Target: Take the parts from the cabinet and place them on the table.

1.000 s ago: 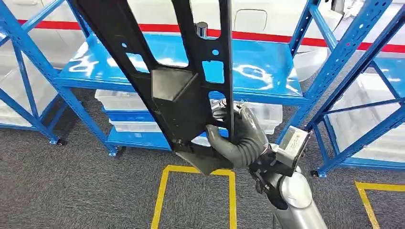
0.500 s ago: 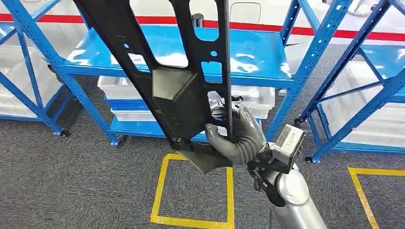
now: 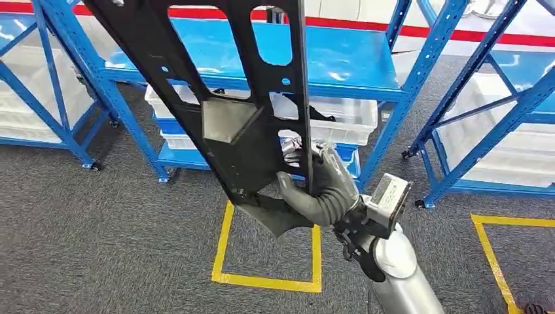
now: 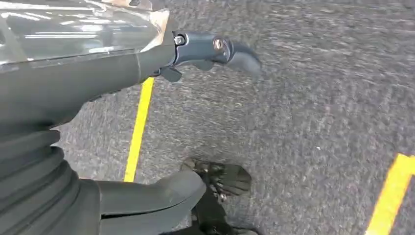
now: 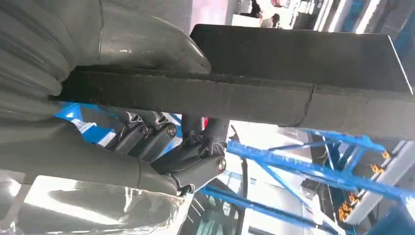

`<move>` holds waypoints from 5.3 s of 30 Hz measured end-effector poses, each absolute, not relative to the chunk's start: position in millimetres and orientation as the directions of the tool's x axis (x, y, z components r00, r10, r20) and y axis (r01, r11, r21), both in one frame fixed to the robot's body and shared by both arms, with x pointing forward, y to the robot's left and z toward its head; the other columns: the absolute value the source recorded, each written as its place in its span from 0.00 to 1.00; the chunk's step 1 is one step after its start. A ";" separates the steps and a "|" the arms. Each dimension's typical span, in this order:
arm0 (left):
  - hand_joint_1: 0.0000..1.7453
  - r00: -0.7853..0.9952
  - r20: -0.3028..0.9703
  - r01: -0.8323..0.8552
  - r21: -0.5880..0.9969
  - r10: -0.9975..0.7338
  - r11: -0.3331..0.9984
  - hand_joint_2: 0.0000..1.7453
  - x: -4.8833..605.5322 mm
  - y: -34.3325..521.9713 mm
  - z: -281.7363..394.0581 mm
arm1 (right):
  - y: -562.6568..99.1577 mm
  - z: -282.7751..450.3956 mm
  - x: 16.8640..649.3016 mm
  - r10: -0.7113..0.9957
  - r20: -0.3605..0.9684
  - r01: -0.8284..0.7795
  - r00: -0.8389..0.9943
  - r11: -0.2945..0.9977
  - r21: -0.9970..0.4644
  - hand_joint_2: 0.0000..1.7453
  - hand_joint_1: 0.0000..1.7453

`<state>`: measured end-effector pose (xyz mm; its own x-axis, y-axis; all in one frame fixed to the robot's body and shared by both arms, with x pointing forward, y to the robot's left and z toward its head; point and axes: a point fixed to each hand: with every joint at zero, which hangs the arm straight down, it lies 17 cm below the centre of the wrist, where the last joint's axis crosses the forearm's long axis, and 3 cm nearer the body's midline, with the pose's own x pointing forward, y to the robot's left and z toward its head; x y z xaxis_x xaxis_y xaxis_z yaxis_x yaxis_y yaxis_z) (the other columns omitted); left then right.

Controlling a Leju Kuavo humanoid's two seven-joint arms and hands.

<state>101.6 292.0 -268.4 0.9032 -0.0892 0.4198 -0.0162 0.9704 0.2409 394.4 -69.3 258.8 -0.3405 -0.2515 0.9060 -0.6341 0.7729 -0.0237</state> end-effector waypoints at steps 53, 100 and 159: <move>0.00 0.880 0.444 0.089 0.198 -0.170 0.976 1.00 106.0 291.8 -267.3 | -50.1 259.6 371.7 -0.230 0.887 -0.628 -0.400 0.774 -0.082 1.00 1.00; 0.00 0.844 0.481 0.156 0.201 -0.236 0.967 1.00 135.0 304.8 -260.9 | -40.2 261.0 319.9 -0.321 0.861 -0.703 -0.395 0.709 -0.058 1.00 1.00; 0.00 0.844 0.433 0.225 0.249 -0.316 0.942 1.00 119.9 310.3 -265.4 | -65.6 225.9 308.1 -0.284 0.898 -0.621 -0.337 0.784 0.015 1.00 1.00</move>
